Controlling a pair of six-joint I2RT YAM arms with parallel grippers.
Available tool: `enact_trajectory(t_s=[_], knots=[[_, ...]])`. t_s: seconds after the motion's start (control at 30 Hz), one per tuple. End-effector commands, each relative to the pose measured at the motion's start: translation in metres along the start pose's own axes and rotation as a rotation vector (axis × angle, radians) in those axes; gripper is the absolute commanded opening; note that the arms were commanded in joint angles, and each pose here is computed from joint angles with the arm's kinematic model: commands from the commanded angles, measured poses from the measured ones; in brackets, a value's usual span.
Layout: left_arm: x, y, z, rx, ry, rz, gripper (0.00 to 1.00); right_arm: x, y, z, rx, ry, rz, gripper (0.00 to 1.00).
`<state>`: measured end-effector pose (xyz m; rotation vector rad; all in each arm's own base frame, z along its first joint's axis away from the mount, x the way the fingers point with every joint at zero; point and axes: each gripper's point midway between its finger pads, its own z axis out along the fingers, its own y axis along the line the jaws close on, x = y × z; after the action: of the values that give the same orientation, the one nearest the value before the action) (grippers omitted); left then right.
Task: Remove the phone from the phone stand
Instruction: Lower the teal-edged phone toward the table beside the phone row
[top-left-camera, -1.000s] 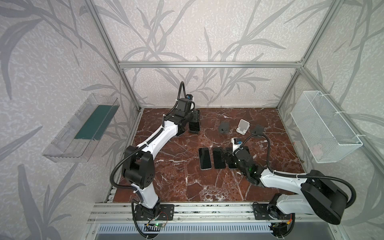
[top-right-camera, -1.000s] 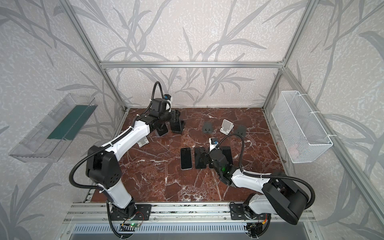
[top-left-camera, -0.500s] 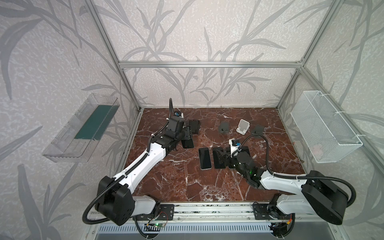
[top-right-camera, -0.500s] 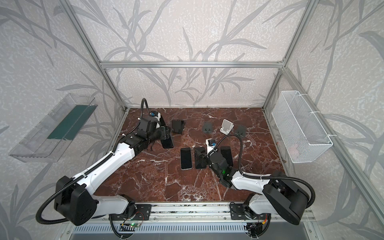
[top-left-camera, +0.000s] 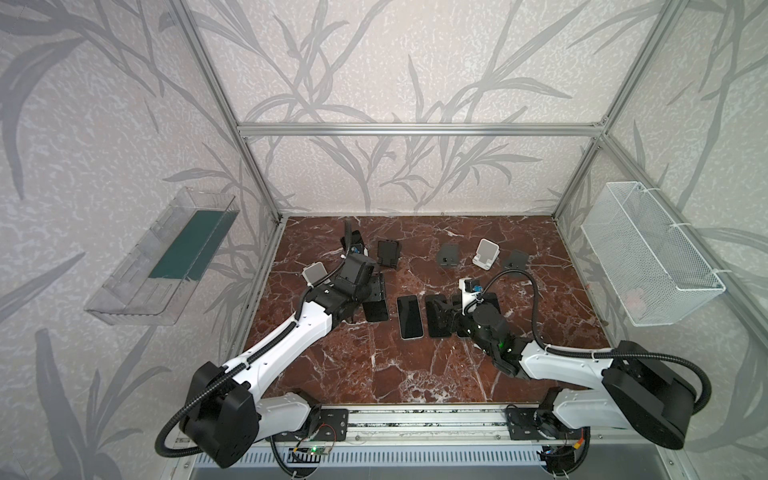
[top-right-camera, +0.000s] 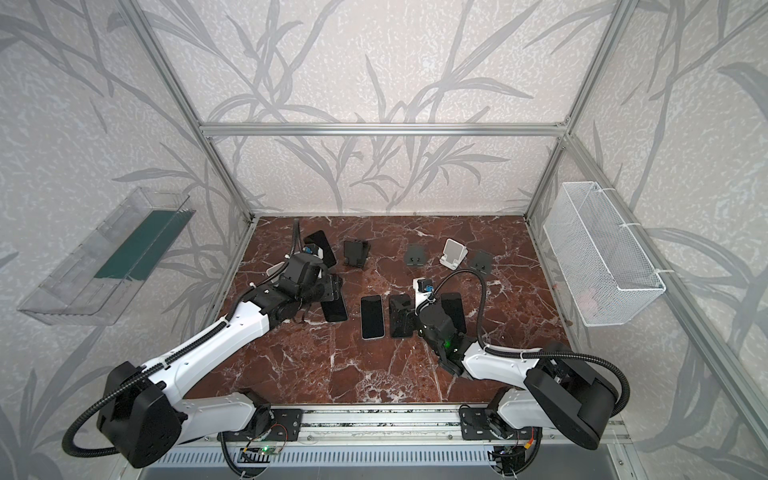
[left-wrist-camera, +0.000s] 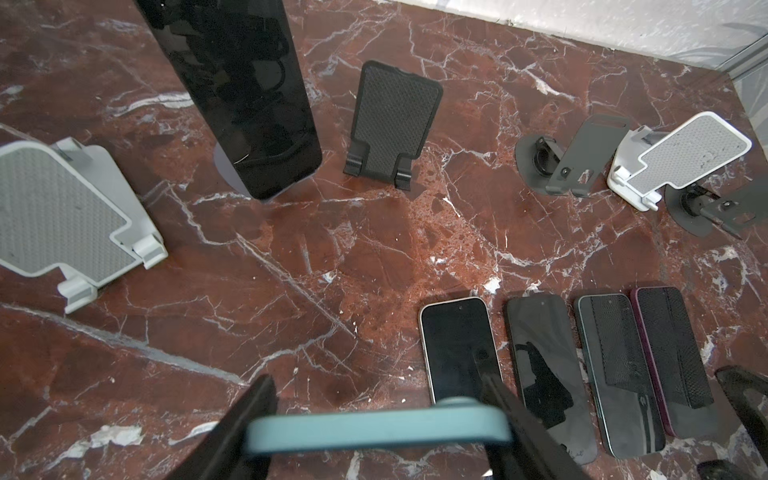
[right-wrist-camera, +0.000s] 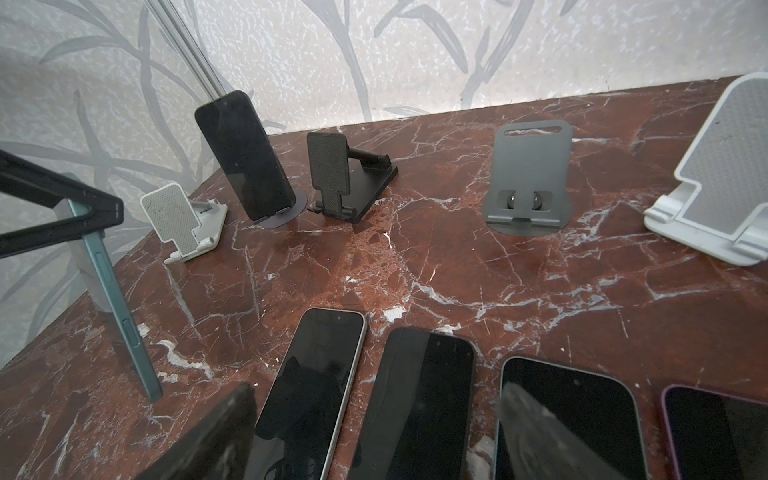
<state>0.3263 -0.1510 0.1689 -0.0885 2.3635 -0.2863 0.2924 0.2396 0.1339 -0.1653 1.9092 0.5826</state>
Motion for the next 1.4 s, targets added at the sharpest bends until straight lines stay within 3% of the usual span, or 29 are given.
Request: enact_trajectory(t_s=[0.0, 0.3, 0.57, 1.37], knots=[[0.009, 0.001, 0.008, -0.013, 0.017, -0.060, 0.45, 0.000, -0.004, 0.002, 0.029, -0.005, 0.023, 0.91], [0.037, 0.004, 0.031, -0.071, 0.139, -0.083, 0.44, 0.004, -0.005, 0.005, 0.034, 0.011, 0.044, 0.91], [0.054, 0.002, 0.046, -0.128, 0.246, -0.018, 0.42, 0.011, -0.004, 0.011, 0.035, 0.039, 0.045, 0.90], [0.057, -0.004, 0.099, -0.204, 0.342, 0.081, 0.41, 0.011, -0.001, 0.011, 0.026, 0.059, 0.041, 0.90]])
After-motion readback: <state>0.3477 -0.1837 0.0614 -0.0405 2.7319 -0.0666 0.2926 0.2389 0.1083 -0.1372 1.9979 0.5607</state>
